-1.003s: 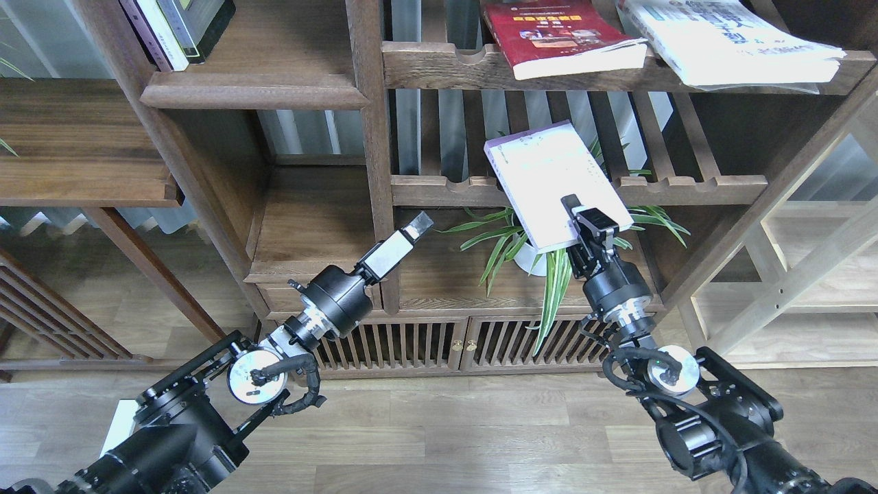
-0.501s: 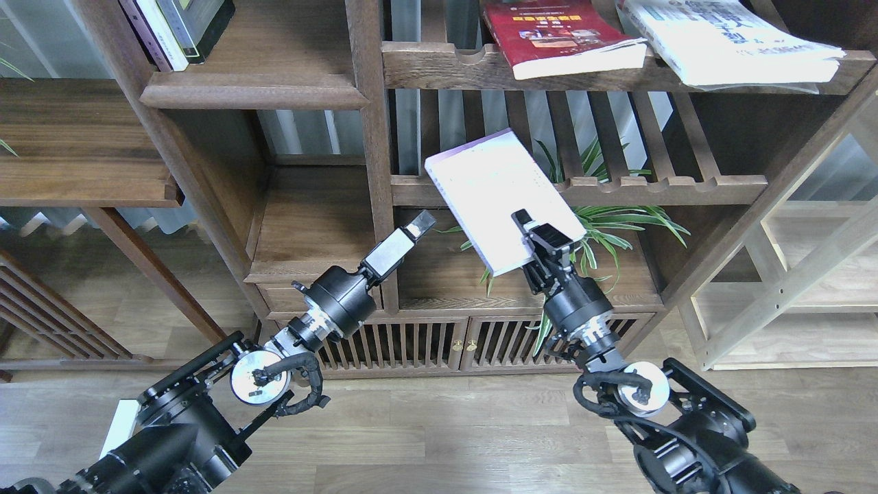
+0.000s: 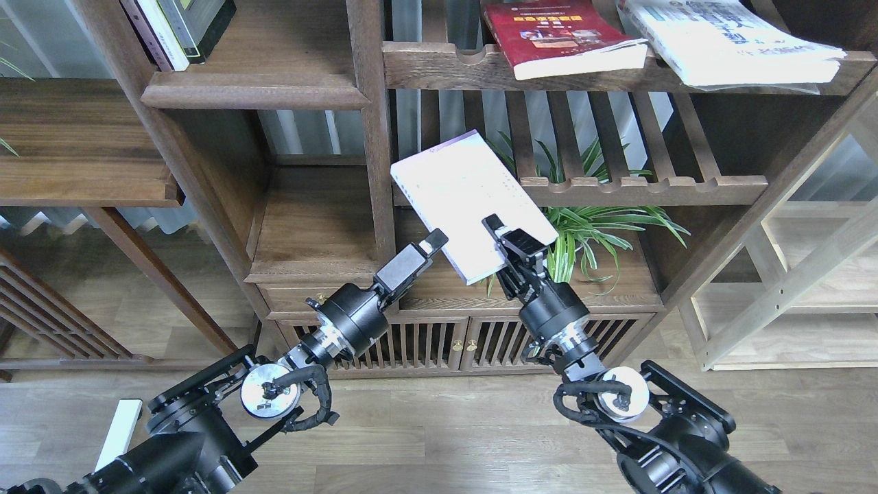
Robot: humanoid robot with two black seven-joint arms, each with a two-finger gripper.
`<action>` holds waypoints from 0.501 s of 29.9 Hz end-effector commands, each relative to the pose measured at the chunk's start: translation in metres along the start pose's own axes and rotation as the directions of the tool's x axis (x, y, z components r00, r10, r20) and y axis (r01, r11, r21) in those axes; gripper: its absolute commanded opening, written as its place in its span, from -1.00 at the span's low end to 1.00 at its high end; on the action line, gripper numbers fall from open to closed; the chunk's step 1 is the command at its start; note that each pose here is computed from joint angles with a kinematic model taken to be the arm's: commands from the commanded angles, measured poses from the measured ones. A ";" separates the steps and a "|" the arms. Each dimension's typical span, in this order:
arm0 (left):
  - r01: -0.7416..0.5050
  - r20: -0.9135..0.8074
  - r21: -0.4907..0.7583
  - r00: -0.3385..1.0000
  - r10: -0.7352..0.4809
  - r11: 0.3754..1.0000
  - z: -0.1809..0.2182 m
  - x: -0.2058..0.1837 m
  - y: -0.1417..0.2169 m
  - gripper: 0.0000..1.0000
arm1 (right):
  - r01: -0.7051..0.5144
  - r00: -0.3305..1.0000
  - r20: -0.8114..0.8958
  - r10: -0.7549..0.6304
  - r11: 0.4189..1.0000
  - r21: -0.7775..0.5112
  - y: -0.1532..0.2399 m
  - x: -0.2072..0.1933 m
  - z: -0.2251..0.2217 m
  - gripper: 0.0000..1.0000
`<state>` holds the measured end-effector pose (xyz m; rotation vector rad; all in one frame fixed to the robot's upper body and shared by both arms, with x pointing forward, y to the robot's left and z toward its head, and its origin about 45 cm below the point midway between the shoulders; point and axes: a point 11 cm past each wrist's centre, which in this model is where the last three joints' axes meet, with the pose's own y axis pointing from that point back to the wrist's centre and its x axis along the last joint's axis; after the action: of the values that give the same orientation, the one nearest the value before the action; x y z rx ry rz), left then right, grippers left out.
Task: Organize books on shelf
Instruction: 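Pull the white booklet out and tilt it toward the left gripper, then grasp the booklet's edge with the left gripper beside the right gripper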
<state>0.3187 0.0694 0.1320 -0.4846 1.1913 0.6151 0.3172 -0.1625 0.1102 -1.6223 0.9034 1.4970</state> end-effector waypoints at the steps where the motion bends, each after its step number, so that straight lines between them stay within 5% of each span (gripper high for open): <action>1: -0.003 -0.034 -0.018 0.999 0.003 1.000 0.002 0.001 0.000 0.97 | 0.010 1.000 0.011 -0.009 1.000 -0.025 -0.002 -0.002 0.011 -0.91; 15: 0.017 -0.070 -0.026 0.997 -0.019 1.000 0.005 -0.007 -0.005 0.97 | 0.002 1.000 0.016 -0.001 0.997 -0.082 0.001 0.000 0.029 -0.91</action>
<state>0.3242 0.0679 0.1406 -0.5359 1.2368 0.6027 0.3030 -0.1385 0.1088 -1.6632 0.8443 1.5593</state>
